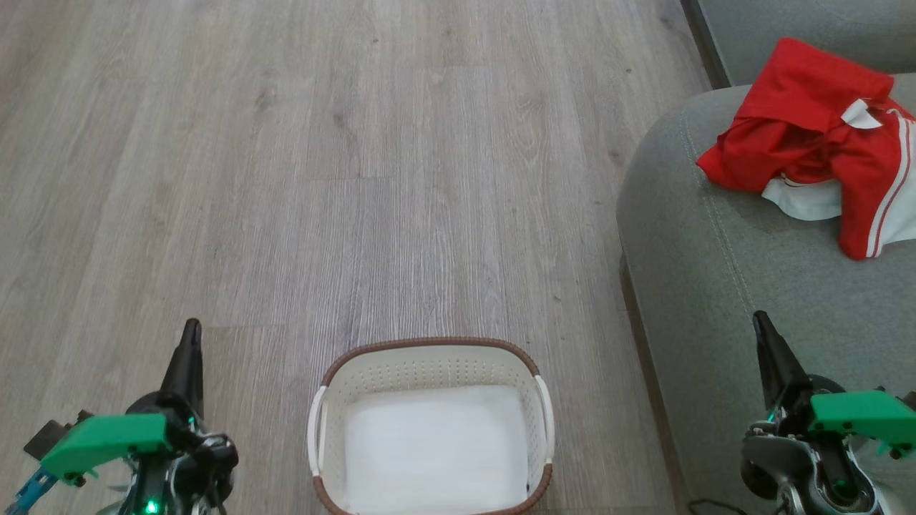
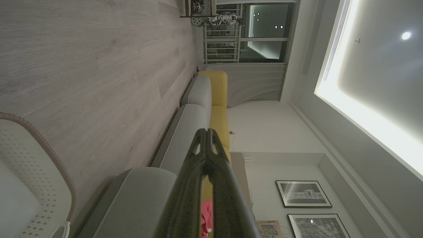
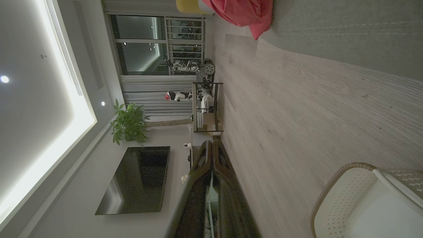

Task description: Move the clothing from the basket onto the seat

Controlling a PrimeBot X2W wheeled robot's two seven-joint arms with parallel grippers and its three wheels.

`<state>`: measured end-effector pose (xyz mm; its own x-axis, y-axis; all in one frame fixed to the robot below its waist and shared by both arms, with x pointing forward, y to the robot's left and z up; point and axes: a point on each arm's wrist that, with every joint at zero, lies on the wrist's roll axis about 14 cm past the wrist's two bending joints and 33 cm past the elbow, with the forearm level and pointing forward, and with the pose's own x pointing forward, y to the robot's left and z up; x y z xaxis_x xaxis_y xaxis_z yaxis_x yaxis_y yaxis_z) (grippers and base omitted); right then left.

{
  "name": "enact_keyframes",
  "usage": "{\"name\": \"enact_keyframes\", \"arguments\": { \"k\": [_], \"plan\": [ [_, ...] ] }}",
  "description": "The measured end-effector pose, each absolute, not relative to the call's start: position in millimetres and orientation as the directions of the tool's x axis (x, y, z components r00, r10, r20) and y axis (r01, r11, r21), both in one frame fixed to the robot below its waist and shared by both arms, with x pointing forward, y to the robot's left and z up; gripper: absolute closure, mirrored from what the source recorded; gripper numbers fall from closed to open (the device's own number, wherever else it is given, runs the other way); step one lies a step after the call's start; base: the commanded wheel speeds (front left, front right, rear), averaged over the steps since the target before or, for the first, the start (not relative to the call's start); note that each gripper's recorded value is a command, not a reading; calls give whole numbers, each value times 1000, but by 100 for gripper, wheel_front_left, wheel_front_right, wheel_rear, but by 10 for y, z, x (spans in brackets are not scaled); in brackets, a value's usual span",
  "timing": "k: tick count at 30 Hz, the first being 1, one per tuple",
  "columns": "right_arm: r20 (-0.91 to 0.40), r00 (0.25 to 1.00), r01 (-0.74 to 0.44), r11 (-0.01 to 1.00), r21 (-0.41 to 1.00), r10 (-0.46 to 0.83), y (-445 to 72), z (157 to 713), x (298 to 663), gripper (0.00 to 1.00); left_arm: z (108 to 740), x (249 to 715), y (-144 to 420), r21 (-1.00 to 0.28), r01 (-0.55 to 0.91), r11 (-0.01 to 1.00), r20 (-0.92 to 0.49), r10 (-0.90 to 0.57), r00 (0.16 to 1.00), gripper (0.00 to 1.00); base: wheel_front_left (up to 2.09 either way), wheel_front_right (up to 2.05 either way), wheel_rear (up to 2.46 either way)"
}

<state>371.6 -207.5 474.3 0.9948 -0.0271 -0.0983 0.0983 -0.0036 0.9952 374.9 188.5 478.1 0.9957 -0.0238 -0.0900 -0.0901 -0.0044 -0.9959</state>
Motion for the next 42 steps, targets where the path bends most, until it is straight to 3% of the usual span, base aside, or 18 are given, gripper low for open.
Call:
{"name": "enact_keyframes", "arguments": {
  "k": [42],
  "plan": [
    [-98,995,98,-4,995,-27,-2075,4744,3716,100,4781,3749,1885,-996,-90,-5,-90,-24,996,100,0,0,0]
  ]
}}
